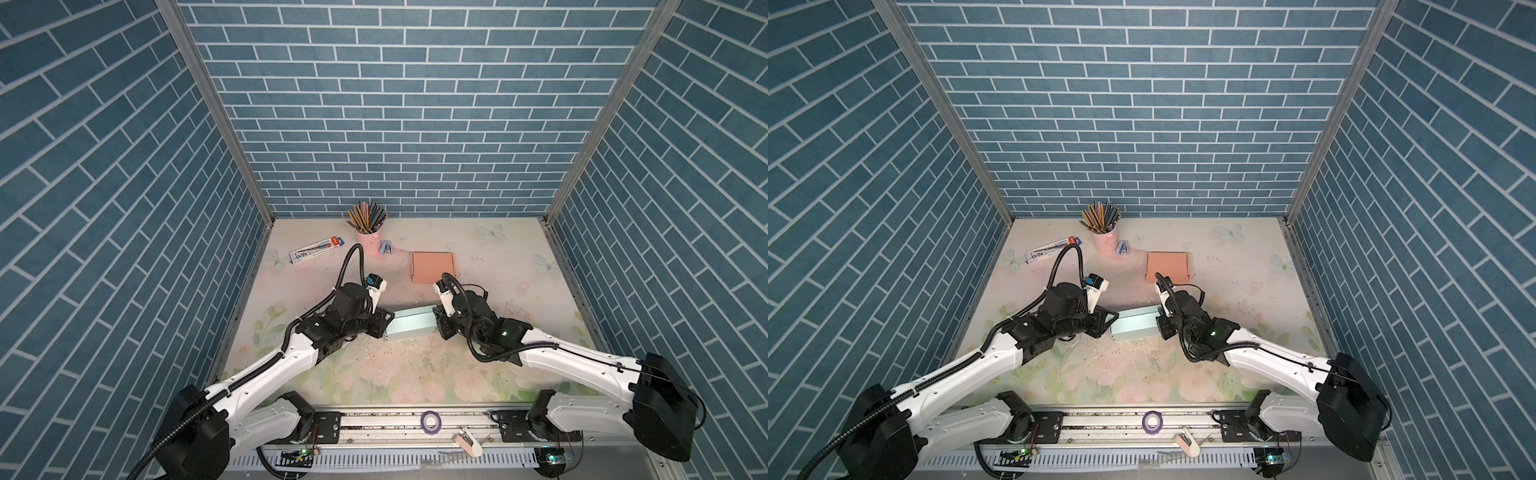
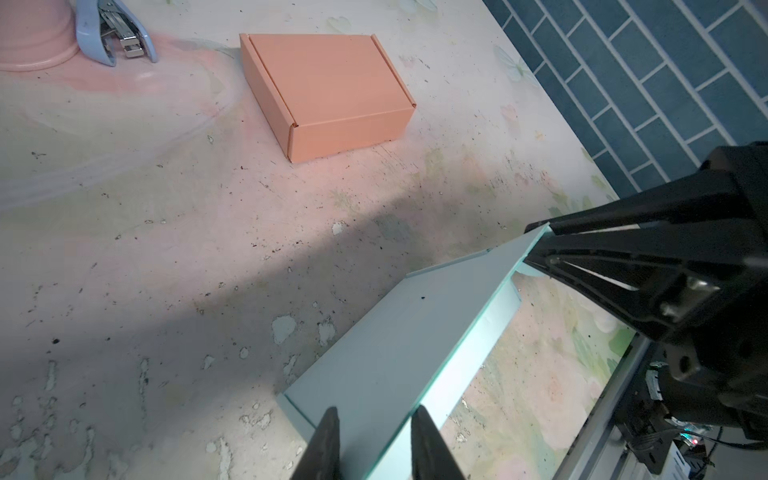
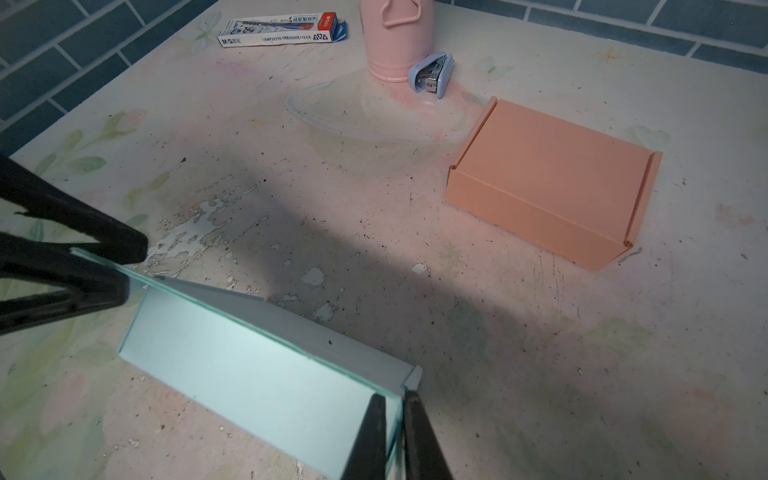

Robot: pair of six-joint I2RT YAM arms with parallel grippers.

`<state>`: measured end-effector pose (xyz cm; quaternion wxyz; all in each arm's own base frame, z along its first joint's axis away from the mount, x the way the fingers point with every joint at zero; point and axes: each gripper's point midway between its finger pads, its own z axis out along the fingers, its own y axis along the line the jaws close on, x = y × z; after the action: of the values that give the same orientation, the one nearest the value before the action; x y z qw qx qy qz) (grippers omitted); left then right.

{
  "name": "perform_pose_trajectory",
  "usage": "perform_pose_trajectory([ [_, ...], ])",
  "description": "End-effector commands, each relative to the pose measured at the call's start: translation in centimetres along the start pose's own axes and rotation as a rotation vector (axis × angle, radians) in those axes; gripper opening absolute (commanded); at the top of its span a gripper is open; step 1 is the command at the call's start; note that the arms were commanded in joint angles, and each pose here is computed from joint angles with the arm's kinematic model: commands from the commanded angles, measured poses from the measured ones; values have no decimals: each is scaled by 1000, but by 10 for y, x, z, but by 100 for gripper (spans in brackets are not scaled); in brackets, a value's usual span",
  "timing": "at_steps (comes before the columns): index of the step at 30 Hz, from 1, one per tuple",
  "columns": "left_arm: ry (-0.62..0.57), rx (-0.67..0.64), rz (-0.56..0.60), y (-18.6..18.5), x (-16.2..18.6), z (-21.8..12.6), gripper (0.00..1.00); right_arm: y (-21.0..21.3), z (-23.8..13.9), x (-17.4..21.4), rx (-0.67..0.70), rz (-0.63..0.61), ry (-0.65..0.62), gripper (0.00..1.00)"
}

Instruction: Fold the paper box

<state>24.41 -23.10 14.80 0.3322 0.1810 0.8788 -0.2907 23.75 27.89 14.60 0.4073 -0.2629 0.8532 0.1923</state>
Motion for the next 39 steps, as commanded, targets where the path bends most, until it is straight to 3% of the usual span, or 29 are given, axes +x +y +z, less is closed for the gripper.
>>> perform_pose_trajectory([
  [1,-21,-17,7,-2,-10,-4,29,8,2,-6,-29,54,0,11],
  [19,-25,-135,-28,21,4,-15,35,4,5,-2,-5,49,15,5],
  [32,-3,-196,-18,23,12,-11,22,2,6,-3,15,53,18,4],
  [39,17,-236,-28,27,20,-12,23,1,6,-3,44,36,22,4],
])
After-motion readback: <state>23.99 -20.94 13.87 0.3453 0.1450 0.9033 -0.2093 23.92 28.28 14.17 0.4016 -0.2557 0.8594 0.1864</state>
